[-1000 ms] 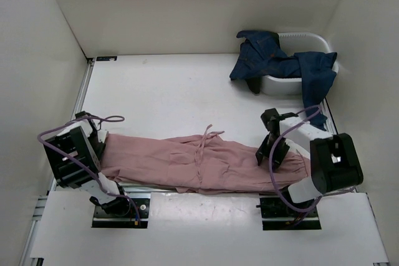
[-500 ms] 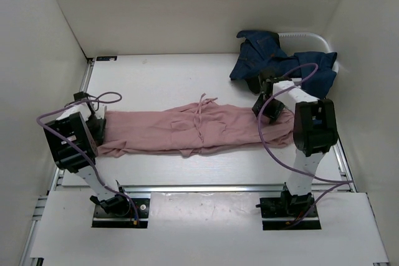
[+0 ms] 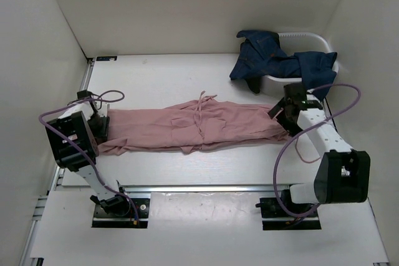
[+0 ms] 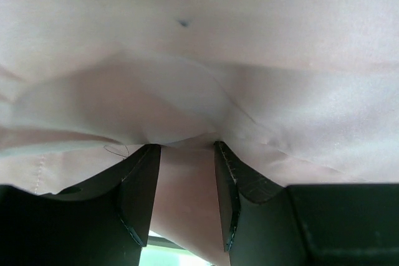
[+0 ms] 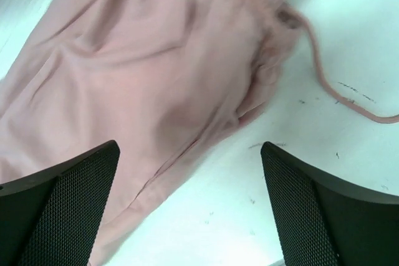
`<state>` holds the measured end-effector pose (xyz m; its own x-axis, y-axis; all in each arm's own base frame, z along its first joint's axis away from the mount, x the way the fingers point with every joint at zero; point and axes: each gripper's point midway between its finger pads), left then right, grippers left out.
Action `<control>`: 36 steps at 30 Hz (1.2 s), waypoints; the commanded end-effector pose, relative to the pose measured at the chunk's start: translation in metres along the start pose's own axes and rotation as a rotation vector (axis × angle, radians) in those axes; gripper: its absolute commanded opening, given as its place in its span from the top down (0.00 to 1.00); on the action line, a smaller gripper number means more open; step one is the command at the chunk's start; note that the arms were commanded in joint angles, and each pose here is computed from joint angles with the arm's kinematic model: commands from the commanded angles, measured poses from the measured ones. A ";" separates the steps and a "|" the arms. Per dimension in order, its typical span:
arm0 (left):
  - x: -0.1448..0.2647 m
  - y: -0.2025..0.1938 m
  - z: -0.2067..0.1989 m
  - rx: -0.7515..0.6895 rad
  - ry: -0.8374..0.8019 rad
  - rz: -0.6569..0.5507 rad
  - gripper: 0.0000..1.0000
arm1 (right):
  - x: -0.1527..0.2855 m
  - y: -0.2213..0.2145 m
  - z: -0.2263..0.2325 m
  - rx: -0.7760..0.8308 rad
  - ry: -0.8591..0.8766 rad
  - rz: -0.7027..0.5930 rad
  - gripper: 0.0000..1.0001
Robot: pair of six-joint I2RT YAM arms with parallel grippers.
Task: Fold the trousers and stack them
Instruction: Fold the trousers
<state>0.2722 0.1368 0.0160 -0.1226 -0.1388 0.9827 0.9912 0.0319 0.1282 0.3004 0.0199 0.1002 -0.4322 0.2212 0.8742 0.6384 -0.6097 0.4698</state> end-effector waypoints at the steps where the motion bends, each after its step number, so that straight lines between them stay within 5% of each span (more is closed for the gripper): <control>1: 0.012 0.000 -0.002 0.009 -0.002 -0.040 0.48 | -0.029 0.000 -0.003 -0.133 0.052 0.022 0.01; 9: 0.017 -0.006 0.007 -0.001 0.050 -0.025 0.48 | -0.100 -0.037 -0.045 -0.246 -0.088 0.179 0.01; 13: 0.015 -0.011 0.007 -0.002 0.056 -0.011 0.48 | -0.115 -0.032 -0.044 -0.240 -0.077 0.128 0.04; 16: 0.014 -0.015 0.007 -0.003 0.062 0.000 0.48 | -0.121 -0.032 -0.046 -0.214 -0.086 0.121 0.24; 22: 0.014 -0.016 0.003 -0.004 0.040 0.004 0.47 | -0.120 -0.018 -0.046 -0.233 -0.066 0.082 1.00; 26: 0.016 -0.016 -0.003 -0.005 0.003 0.004 0.47 | -0.090 0.015 -0.057 -0.147 -0.144 -0.028 1.00; 32: 0.038 -0.004 0.007 -0.007 0.052 -0.042 0.42 | 0.049 0.108 -0.067 0.017 -0.306 -0.453 1.00; 36: 0.052 0.006 -0.001 -0.006 0.001 -0.104 0.39 | 0.106 0.130 -0.069 0.185 -0.445 -0.604 1.00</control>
<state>0.2543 0.1326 0.0398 -0.1139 -0.1555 0.9812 0.9927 0.0220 0.1187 0.3241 -0.0566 0.1937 -0.5533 0.5870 0.5911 0.4431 -0.3935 0.8055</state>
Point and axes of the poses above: each gripper's point midway between its finger pads, its own x axis back along the fingers, its own z axis along the line the jaws close on, y = z × x, and after that the axes turned 2 degrees about x, right-handed
